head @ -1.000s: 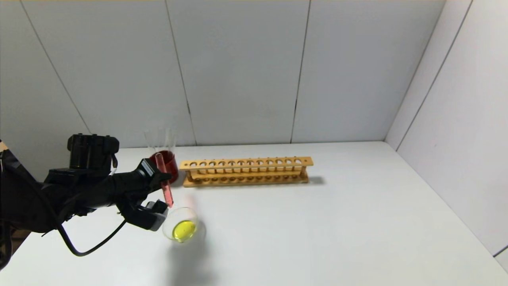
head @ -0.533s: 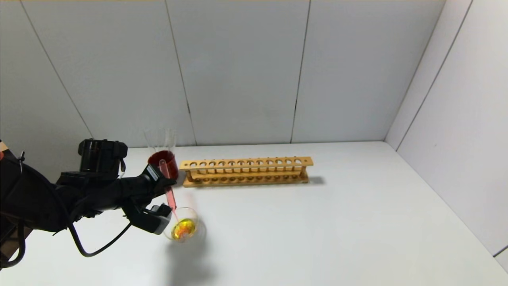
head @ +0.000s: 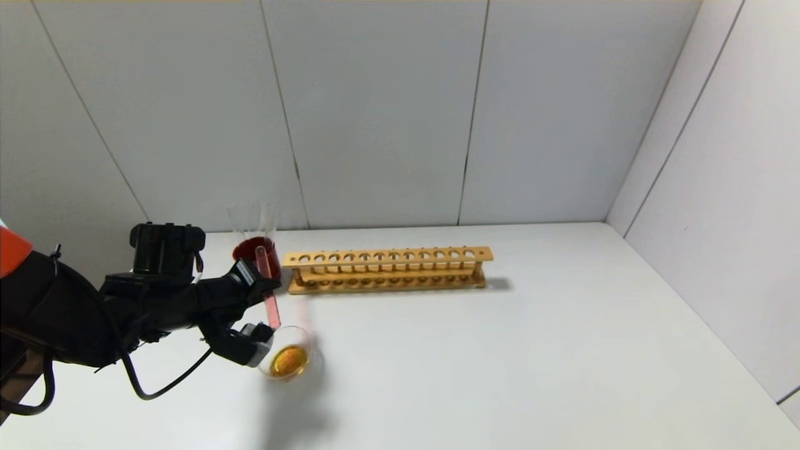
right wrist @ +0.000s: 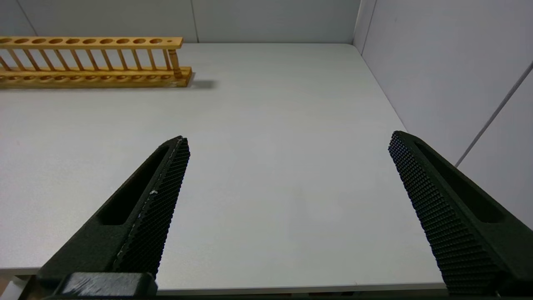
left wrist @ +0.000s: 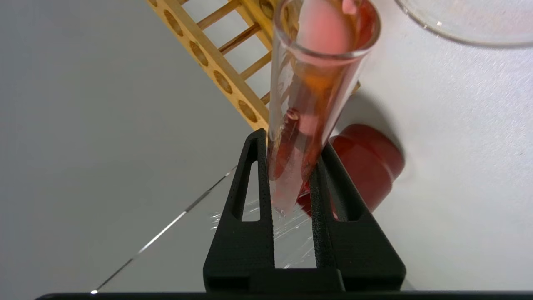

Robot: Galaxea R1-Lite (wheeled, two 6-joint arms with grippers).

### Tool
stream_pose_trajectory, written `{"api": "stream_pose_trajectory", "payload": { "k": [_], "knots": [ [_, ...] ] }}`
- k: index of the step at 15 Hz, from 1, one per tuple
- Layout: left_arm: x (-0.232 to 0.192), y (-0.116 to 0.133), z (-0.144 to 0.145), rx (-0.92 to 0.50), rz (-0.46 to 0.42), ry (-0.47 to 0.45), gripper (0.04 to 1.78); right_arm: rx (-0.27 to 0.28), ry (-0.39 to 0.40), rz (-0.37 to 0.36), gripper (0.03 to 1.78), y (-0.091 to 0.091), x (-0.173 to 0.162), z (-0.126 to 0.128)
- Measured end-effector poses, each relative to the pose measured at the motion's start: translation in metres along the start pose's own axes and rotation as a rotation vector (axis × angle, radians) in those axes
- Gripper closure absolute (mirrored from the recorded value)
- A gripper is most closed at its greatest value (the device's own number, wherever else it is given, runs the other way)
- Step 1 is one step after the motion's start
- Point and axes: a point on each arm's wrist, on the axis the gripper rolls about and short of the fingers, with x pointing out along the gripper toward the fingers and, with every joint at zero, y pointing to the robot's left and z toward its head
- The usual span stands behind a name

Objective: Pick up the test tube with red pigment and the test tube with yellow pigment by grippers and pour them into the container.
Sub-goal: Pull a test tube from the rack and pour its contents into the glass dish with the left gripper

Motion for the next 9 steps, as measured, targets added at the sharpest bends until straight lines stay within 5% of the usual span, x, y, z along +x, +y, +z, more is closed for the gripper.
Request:
{"api": "stream_pose_trajectory", "payload": {
  "k": [9],
  "knots": [
    [-0.01, 0.0069, -0.001, 0.163, 0.008, 0.019, 1.52, 0.0, 0.0, 0.0, 0.06, 0.0, 0.0, 0.0]
  ]
}}
